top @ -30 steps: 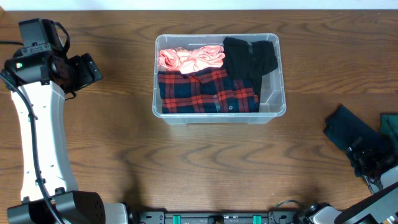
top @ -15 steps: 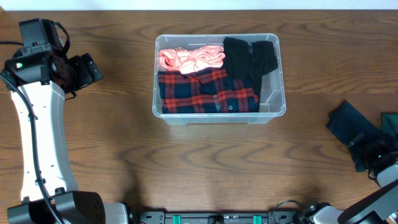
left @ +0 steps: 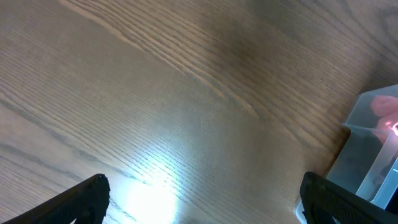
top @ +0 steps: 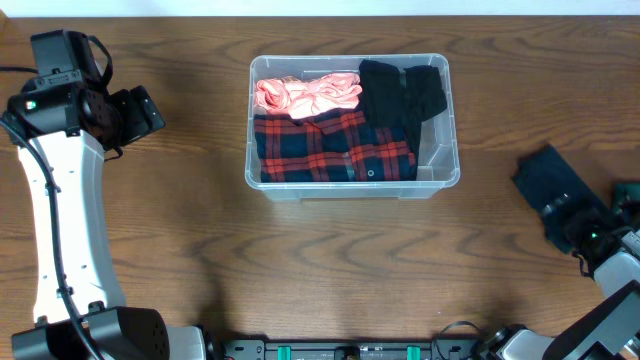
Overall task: Pack container
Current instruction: 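Lift the dark green garment with the right gripper over the bin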
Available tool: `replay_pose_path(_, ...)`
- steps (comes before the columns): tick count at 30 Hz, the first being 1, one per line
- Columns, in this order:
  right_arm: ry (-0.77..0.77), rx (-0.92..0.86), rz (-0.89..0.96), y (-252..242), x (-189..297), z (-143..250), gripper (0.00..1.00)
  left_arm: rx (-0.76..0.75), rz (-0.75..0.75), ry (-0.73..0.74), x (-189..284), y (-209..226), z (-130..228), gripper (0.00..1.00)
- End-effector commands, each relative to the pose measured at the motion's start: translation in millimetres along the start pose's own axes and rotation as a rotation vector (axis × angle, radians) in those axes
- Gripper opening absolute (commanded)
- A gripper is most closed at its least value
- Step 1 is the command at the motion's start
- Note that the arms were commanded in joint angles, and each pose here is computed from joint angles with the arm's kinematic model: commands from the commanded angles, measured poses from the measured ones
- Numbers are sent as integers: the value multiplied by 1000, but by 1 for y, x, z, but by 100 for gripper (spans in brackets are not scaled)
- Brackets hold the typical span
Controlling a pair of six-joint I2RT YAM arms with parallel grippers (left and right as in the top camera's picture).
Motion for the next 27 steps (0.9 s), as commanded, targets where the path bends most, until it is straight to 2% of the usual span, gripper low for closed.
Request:
replay_pose_path(1, -17, 51, -185, 31, 1, -13, 1, 18, -8, 1, -1, 2, 0, 98)
replay_pose_path(9, -22, 157, -456, 87, 30, -62, 1, 18, -8, 2, -1, 2, 0, 98)
replay_pose_path(18, -33, 305, -588, 145, 76, -110, 1, 18, -8, 2, -1, 2, 0, 98)
replay_pose_path(27, -171, 499, -719, 217, 149, -161, 1, 18, -8, 1, -1, 2, -1, 98)
Point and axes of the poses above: each gripper's point midway between its finger pads, its own x axis back along the fingers, its own y axis along the line the jaws close on, z = x × y, the point moved 6 cm from there along x, back along the fingers, and after that the axes turned 15 degrees about x, right-handed, at the moved point
